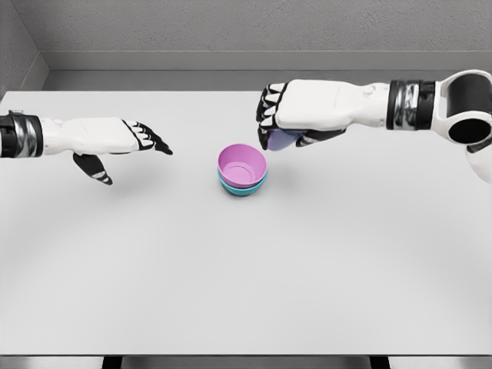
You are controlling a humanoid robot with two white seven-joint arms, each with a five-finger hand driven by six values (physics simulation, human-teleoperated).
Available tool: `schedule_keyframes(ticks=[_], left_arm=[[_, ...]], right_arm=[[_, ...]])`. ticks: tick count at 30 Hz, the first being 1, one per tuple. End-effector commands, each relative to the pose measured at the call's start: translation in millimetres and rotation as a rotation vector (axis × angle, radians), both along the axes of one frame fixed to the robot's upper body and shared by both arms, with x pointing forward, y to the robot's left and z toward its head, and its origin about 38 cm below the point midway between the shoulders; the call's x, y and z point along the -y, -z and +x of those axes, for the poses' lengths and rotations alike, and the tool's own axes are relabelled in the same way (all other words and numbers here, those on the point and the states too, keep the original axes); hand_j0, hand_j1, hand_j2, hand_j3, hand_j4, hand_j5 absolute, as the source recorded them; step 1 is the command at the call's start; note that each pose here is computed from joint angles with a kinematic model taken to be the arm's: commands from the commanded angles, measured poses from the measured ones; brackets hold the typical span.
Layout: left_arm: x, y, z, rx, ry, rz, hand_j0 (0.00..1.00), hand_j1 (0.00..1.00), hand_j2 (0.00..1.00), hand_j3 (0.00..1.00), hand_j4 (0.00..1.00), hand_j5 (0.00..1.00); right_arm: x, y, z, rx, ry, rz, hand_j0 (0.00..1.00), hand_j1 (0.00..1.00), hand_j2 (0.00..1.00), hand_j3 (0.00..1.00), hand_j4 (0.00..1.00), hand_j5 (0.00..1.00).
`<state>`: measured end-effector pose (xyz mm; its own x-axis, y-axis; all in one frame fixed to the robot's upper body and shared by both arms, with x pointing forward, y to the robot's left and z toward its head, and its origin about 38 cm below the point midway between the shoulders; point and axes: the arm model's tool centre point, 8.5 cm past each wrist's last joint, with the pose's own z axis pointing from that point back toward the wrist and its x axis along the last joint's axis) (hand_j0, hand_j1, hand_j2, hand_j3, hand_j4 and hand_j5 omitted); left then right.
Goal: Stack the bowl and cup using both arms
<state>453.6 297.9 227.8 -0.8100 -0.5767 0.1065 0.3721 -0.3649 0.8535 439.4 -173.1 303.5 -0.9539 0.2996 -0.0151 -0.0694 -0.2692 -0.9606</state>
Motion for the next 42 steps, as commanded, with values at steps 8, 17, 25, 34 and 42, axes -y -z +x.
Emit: schedule_keyframes(ticks=[8, 17, 25, 34, 42], left_arm=[[-0.3, -0.6, 0.2, -0.001, -0.003, -0.005, 1.0, 1.0, 1.0, 1.0, 1.0, 1.0], [-0.3, -0.6, 0.2, -0.001, -0.003, -0.005, 1.0, 1.0, 1.0, 1.0, 1.0, 1.0], [-0.3, -0.6, 0.2, -0.001, -0.003, -0.005, 1.0, 1.0, 1.0, 1.0, 1.0, 1.0], [-0.7, -0.5, 0.3, -0.002, -0.005, -0.005, 1.0, 1.0, 1.0, 1.0, 1.0, 1.0], [-0.3, -0.6, 0.2, -0.001, -0.003, -0.005, 1.0, 1.0, 1.0, 1.0, 1.0, 1.0]], right_arm=[[-38.2, 5.3, -7.0, -0.013, -0.086, 0.005, 0.49, 0.49, 0.49, 0.49, 0.49, 0.49], [-45.1, 16.9, -10.4, -0.037, -0.104, -0.01, 0.49, 0.49, 0.49, 0.49, 0.49, 0.49], [-45.0, 29.5, -11.2, -0.063, -0.102, -0.028, 0.49, 0.49, 0.49, 0.49, 0.49, 0.49], [-43.6, 34.9, -5.7, -0.078, -0.084, -0.031, 0.49, 0.49, 0.49, 0.49, 0.49, 0.49], [-52.8, 42.2, 0.0, -0.098, -0.084, -0.036, 0.49, 0.49, 0.49, 0.49, 0.49, 0.49]])
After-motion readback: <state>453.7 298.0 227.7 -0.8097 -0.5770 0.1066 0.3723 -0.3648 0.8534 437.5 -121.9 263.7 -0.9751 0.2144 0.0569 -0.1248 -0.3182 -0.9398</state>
